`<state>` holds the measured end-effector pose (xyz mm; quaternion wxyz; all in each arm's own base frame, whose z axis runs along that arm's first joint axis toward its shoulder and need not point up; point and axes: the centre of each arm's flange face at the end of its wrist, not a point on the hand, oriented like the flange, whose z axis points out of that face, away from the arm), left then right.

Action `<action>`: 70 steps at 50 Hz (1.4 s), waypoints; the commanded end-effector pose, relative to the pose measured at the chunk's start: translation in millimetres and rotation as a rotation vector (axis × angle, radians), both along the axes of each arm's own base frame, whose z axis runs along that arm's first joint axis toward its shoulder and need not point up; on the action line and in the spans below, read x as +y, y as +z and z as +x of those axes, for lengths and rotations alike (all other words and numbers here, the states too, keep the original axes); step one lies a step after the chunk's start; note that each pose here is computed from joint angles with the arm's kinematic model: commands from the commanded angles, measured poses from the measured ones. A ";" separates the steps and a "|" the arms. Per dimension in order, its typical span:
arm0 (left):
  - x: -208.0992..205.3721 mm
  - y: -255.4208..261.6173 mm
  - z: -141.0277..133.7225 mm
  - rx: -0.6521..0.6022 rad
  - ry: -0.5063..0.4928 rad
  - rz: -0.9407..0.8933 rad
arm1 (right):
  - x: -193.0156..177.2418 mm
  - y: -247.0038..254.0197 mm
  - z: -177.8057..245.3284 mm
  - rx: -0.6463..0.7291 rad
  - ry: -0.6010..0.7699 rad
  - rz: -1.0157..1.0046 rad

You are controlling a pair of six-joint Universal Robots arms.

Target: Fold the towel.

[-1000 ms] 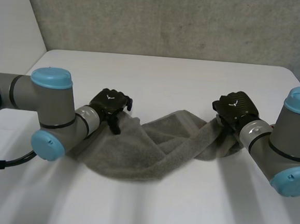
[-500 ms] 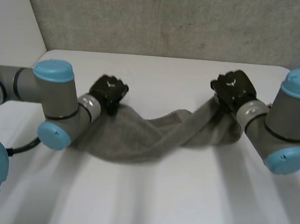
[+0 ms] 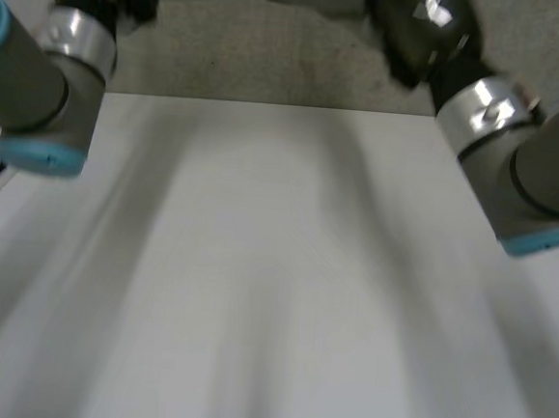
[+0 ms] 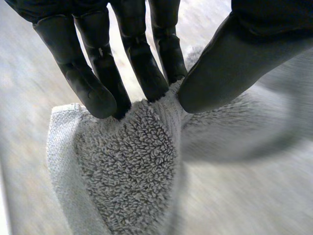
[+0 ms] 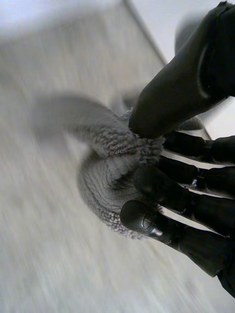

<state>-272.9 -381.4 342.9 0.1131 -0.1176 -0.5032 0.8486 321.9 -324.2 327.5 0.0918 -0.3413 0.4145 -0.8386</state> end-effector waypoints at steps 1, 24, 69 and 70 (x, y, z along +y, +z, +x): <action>26.8 -116.4 11.6 -0.169 -0.089 0.387 | 30.4 -82.8 -10.4 0.309 0.078 0.360; 112.6 -203.3 34.1 -0.649 -0.069 0.567 | 71.1 -179.1 -55.4 0.608 0.023 0.604; 109.2 -197.4 46.3 -0.660 -0.054 0.657 | 44.5 -166.3 -92.2 0.513 -0.137 0.625; 109.2 -197.5 46.3 -0.660 -0.054 0.657 | 44.5 -166.3 -92.2 0.513 -0.137 0.625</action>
